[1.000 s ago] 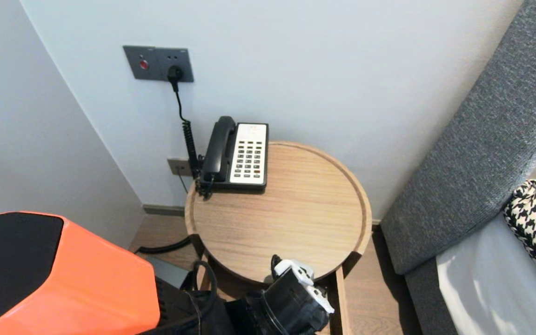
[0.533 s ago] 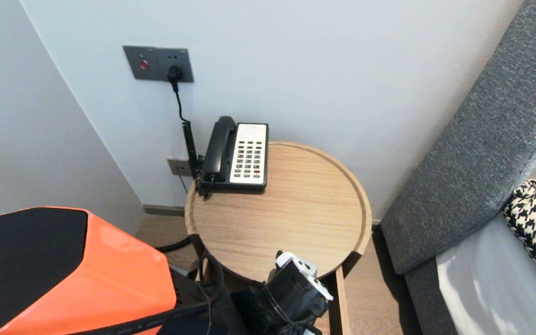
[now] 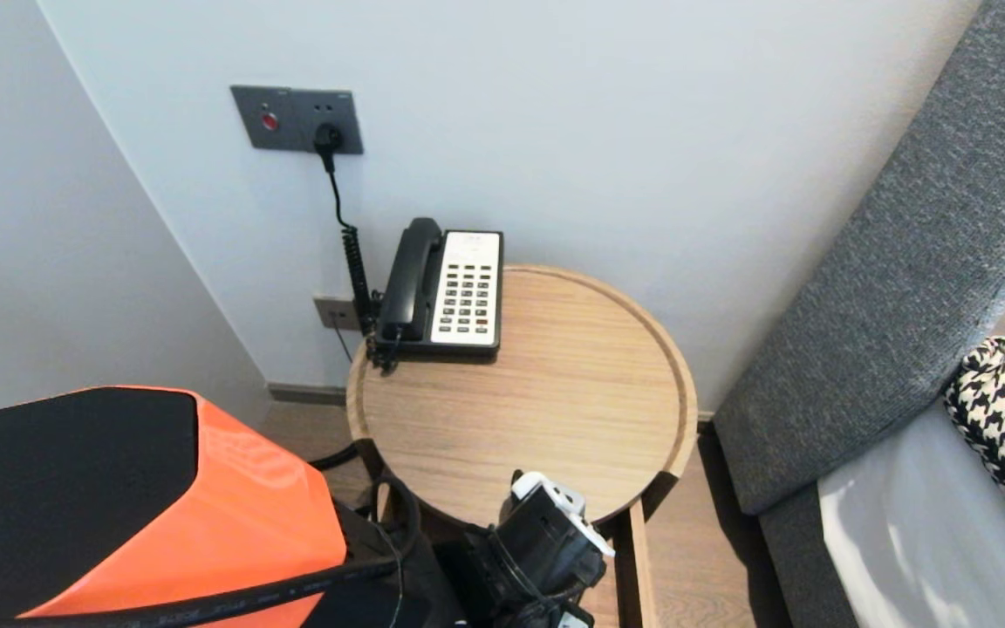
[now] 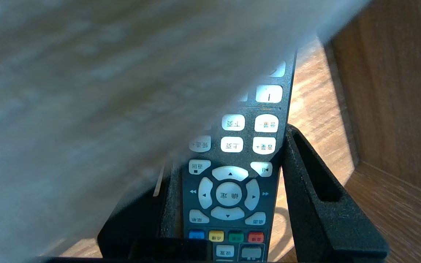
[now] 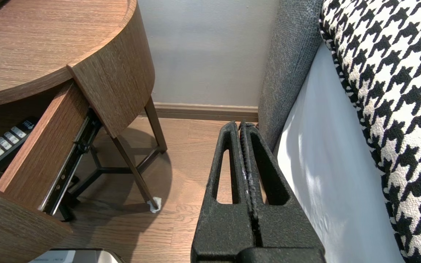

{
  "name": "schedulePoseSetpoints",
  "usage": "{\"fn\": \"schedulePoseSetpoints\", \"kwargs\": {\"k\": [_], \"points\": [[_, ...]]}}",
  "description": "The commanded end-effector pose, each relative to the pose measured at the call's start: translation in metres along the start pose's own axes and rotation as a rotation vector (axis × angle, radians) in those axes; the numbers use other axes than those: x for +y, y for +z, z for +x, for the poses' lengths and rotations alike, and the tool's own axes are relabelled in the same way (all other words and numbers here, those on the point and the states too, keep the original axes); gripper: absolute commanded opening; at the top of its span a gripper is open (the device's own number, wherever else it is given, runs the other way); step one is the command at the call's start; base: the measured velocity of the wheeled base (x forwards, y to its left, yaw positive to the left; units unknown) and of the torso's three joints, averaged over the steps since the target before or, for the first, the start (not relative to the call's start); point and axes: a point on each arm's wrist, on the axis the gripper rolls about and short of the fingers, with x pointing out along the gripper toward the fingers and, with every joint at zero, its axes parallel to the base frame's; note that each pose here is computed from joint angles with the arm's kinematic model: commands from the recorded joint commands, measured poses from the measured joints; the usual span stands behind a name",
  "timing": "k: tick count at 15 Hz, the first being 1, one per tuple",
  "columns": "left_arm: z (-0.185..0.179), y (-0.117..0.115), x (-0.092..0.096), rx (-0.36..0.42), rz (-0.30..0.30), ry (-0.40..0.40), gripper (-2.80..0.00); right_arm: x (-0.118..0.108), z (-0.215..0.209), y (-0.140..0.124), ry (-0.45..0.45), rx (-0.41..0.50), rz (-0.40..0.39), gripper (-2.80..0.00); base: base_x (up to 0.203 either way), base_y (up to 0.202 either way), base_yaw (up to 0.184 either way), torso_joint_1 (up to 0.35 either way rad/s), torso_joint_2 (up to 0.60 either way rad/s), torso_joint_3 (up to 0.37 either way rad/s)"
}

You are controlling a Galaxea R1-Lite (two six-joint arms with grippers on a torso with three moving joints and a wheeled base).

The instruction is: Put the remote controls on the table in the drawer one by one

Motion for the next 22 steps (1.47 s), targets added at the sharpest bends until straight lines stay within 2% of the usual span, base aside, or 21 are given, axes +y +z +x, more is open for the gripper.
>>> {"fn": "schedulePoseSetpoints", "kwargs": {"k": [1, 14, 15, 22], "points": [[0.0039, -0.0013, 0.0016, 0.007, -0.005, 0.009, -2.8, -0.0001, 0.0016, -0.0072, -0.001, 0.025, 0.0, -2.8, 0.0, 0.0, 0.0, 0.0, 0.0, 0.0], [0.003, 0.0014, 0.0013, -0.003, -0.015, 0.007, -2.8, -0.0001, 0.0017, -0.0068, -0.001, 0.025, 0.001, -2.8, 0.0, 0.0, 0.0, 0.0, 0.0, 0.0], [0.0027, 0.0015, 0.0013, -0.003, -0.014, 0.009, 0.0, -0.0001, 0.0017, -0.0073, -0.001, 0.027, -0.001, -2.8, 0.0, 0.0, 0.0, 0.0, 0.0, 0.0], [-0.004, 0.0048, -0.0033, -0.03, -0.015, -0.001, 0.0, -0.0001, 0.0017, -0.0068, -0.001, 0.025, 0.001, -2.8, 0.0, 0.0, 0.0, 0.0, 0.0, 0.0]]}}
